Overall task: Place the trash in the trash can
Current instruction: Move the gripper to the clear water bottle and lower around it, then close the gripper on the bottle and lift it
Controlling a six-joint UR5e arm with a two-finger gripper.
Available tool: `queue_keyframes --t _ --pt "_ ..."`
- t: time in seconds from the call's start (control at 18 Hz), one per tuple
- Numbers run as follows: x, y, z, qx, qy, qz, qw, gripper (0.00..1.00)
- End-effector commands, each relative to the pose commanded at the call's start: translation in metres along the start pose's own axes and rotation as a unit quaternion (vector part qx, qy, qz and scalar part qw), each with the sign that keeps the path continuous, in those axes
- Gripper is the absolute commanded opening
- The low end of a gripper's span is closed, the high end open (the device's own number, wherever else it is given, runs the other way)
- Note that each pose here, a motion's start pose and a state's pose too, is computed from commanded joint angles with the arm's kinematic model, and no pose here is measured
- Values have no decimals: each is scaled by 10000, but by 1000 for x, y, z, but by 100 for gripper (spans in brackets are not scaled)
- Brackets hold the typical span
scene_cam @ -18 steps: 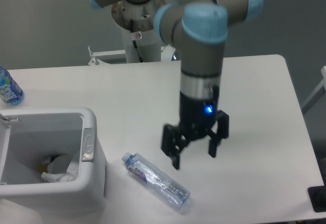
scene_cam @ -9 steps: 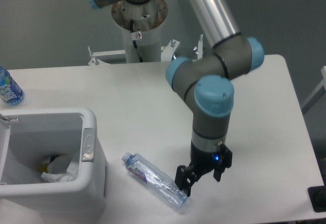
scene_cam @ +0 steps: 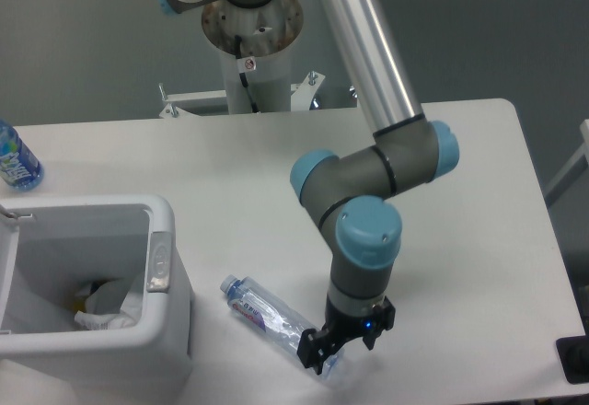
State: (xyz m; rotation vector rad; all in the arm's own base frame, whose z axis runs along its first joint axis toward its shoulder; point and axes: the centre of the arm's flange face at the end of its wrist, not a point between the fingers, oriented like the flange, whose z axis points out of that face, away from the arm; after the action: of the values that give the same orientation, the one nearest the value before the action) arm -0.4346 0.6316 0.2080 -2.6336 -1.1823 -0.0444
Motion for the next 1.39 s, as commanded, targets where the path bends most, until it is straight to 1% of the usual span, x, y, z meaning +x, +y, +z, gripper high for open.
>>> queue_keyframes --t 0.11,0.5,0.67,0.72,0.78,0.94,1.06,1.17,1.39 --pt "-1 2 8 -49 -100 -6 9999 100" --pt "-3 8 18 -144 -161 -24 9998 100" --pt "-2 10 23 -166 -338 14 9993 100" --pt "1 11 24 -176 -335 35 9993 99" --pt "1 11 24 -175 -342 28 9993 93" --pt "3 11 21 -159 -341 -24 9993 81" --pt "3 11 21 -159 -341 -24 9993 71" --pt "3 11 20 -159 -340 -17 9993 65" --pt "4 11 16 -129 -336 -7 9993 63"
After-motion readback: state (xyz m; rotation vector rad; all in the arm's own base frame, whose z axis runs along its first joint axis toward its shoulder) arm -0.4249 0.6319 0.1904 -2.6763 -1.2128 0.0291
